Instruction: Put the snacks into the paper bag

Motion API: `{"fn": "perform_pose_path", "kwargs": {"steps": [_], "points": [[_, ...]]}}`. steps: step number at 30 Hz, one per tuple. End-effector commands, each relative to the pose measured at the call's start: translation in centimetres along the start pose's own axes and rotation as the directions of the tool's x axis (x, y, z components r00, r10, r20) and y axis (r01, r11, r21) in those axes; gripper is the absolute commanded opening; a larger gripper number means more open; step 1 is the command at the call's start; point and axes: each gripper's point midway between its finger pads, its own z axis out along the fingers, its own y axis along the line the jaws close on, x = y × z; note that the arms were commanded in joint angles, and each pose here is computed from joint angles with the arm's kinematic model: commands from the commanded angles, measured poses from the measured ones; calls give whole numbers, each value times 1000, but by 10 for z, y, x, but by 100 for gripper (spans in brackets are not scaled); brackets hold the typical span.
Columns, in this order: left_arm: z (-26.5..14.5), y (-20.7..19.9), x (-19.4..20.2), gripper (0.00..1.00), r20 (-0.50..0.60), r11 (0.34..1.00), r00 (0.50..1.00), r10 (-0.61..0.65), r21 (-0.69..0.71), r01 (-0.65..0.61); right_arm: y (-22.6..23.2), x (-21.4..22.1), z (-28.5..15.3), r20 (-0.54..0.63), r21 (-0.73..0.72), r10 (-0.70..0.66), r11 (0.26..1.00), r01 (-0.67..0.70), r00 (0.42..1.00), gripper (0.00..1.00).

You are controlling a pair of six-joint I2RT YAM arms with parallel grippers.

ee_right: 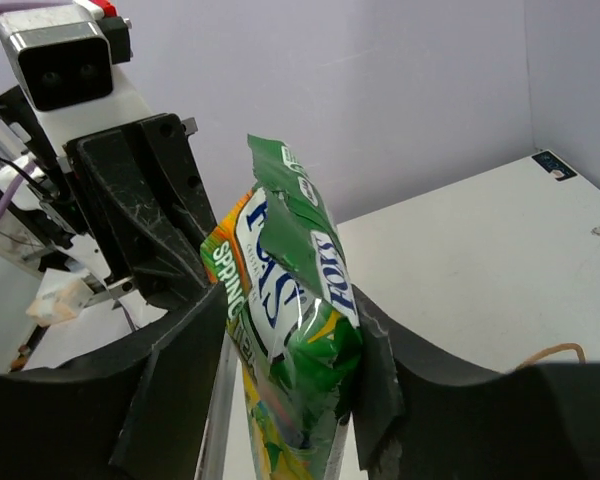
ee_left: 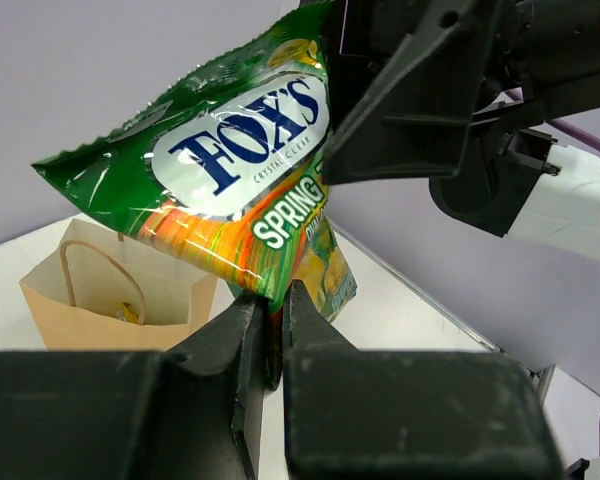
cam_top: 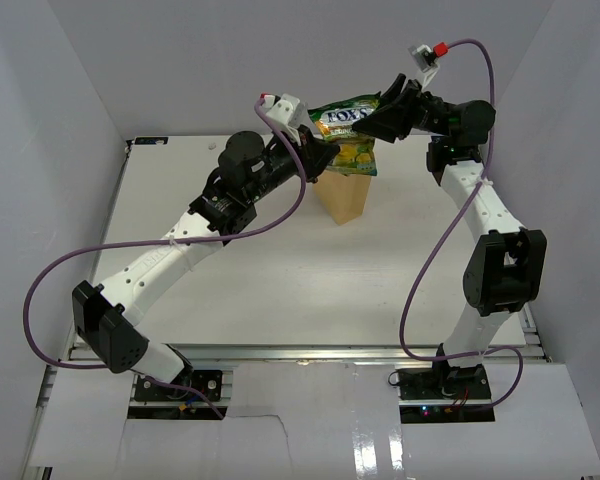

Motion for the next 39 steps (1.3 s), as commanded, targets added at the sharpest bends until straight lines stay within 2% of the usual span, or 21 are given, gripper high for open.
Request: {"fn": "perform_pose_path", "kwargs": {"steps": [1, 2, 3, 5, 6, 7, 8, 9, 11, 12, 15, 16, 19, 21, 22, 24, 27, 28, 32, 39], "points": [[-16, -13, -40, 0, 109, 999, 994, -4, 41, 0, 30, -15, 10, -3, -44, -80, 996, 80, 997, 53], [-16, -13, -39, 0, 107, 999, 994, -10, 41, 6, 30, -14, 12, -4, -47, -79, 996, 79, 997, 47], [-17, -13, -40, 0, 109, 999, 994, -13, 44, 8, 30, -14, 12, -3, -48, -79, 996, 79, 997, 35], [-17, -14, -37, 0, 104, 999, 994, -19, 45, 14, 31, -14, 12, -2, -47, -83, 995, 83, 997, 26], [-18, -12, -37, 0, 104, 999, 994, -22, 39, 18, 31, -14, 11, -2, -45, -84, 995, 84, 996, 14], [-18, -12, -37, 0, 105, 999, 994, -23, 36, 19, 32, -14, 11, -1, -45, -88, 995, 88, 996, 9], [-19, -10, -37, 0, 108, 999, 994, -24, 28, 22, 34, -15, 11, 0, -44, -100, 994, 100, 995, 8], [-20, -5, -35, 5, 108, 1000, 994, -31, 3, 31, 34, -15, 11, 0, -42, -103, 994, 103, 995, 8], [-24, 0, -39, 27, 125, 999, 992, -36, -26, 39, 35, -17, 7, 7, -30, -127, 991, 127, 992, 8], [-26, 5, -36, 47, 126, 998, 991, -40, -48, 46, 35, -19, 6, 11, -26, -140, 990, 140, 990, 8], [-37, 16, -45, 67, 159, 992, 986, -45, -107, 63, 29, -32, -1, 27, 27, -199, 980, 198, 980, 8], [-44, 25, -50, 70, 181, 985, 982, -46, -154, 74, 25, -38, -6, 31, 53, -222, 974, 220, 974, 8], [-56, 40, -45, 74, 186, 972, 981, -49, -218, 90, 8, -62, -16, 51, 155, -300, 945, 289, 953, 8], [-71, 47, -50, 76, 203, 963, 978, -44, -253, 96, -5, -67, -21, 37, 218, -300, 933, 286, 953, 8], [-77, 51, -49, 77, 205, 957, 978, -44, -272, 100, -7, -78, -21, 14, 242, -404, 889, 389, 914, 8], [-93, 63, -40, 77, 201, 935, 979, -44, -336, 111, -26, -86, -27, -23, 340, -468, 828, 447, 884, 8], [-113, 78, -24, 79, 191, 905, 980, -59, -405, 134, -52, -91, -35, -51, 471, -490, 757, 453, 870, 8], [-117, 81, -20, 79, 189, 898, 980, -67, -417, 142, -64, -95, -40, -65, 530, -513, 709, 465, 856, 8], [-134, 88, -4, 79, 190, 872, 977, -99, -456, 177, -86, -86, -37, -100, 594, -508, 659, 461, 855, 8], [-143, 93, 2, 79, 195, 857, 975, -109, -479, 192, -101, -52, -8, -159, 615, -484, 633, 470, 860, 8]]}}
